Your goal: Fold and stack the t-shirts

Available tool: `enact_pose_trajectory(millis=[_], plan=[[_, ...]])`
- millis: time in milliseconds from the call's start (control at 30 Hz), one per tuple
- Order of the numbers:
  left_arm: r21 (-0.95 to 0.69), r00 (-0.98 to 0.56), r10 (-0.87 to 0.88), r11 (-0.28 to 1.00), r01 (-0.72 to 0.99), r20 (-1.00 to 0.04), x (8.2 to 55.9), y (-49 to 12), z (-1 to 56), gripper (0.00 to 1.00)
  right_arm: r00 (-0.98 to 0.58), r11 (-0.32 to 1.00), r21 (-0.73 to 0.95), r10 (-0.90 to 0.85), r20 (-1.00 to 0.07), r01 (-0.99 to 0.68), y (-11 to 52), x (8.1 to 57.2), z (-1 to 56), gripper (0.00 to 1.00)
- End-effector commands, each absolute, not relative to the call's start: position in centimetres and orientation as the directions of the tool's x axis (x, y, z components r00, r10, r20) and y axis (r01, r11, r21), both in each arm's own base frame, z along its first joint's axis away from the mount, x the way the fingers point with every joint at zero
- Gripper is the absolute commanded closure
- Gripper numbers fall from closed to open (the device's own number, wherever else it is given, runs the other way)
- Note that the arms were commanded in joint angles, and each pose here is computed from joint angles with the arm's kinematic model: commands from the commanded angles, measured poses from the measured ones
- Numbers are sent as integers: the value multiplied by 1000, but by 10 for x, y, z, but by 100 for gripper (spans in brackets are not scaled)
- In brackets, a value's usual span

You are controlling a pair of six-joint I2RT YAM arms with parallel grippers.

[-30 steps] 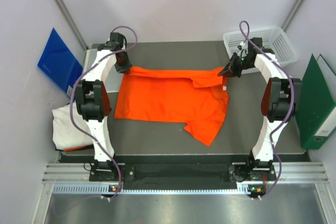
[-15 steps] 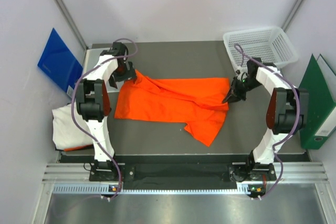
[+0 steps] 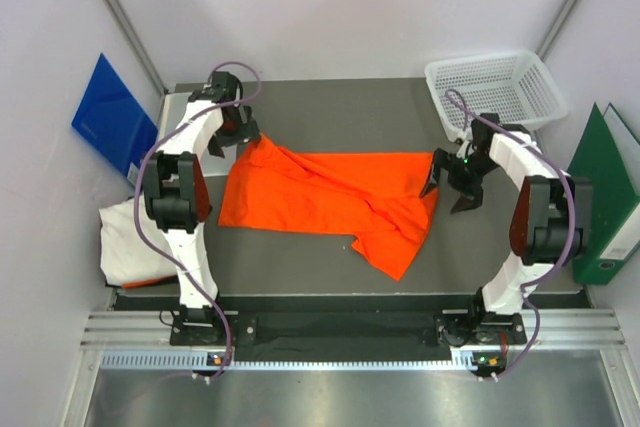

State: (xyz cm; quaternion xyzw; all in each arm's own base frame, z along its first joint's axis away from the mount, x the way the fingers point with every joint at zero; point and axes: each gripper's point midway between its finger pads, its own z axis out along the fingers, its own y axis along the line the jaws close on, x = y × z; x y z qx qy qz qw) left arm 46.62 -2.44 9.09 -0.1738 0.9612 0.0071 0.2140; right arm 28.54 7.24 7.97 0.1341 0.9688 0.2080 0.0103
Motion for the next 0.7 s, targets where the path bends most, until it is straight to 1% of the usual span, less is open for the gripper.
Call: enact_pose_trajectory(millis=[0, 67, 100, 300, 333, 400, 533, 567, 600, 633, 667], plan=[[-204, -787, -344, 939, -278, -511, 495, -43, 128, 1, -943, 881, 413, 307, -127, 231, 68, 322, 99, 0], [-255, -791, -344, 936, -244, -506, 503, -54, 129, 1, -935, 881, 412, 317, -156, 230, 67, 331, 95, 0], [-264, -804, -343, 935, -239, -486, 505, -57, 119, 1, -926, 878, 421, 328, -187, 226, 67, 342, 93, 0], [-327, -800, -350, 923, -205, -487, 524, -70, 110, 1, -907, 854, 468, 360, -218, 226, 72, 370, 85, 2], [-330, -801, -350, 922, -203, -486, 526, -71, 109, 2, -901, 853, 474, 362, -238, 218, 73, 376, 85, 2], [-333, -807, -345, 922, -196, -479, 531, -72, 103, 6, -896, 847, 482, 375, -239, 226, 73, 382, 82, 4], [-338, -814, -340, 922, -189, -471, 537, -75, 96, 30, -897, 847, 480, 375, -234, 229, 75, 389, 73, 10], [-341, -814, -339, 921, -187, -471, 539, -75, 92, 46, -892, 844, 484, 382, -242, 230, 75, 392, 71, 11], [-346, -815, -342, 919, -187, -467, 540, -76, 90, 54, -892, 844, 487, 380, -244, 226, 76, 393, 70, 16], [-352, -815, -343, 918, -185, -467, 541, -77, 90, 66, -889, 843, 486, 386, -248, 230, 76, 395, 69, 21], [-356, -817, -344, 916, -184, -462, 543, -79, 86, 85, -885, 841, 491, 389, -255, 228, 77, 399, 68, 24]])
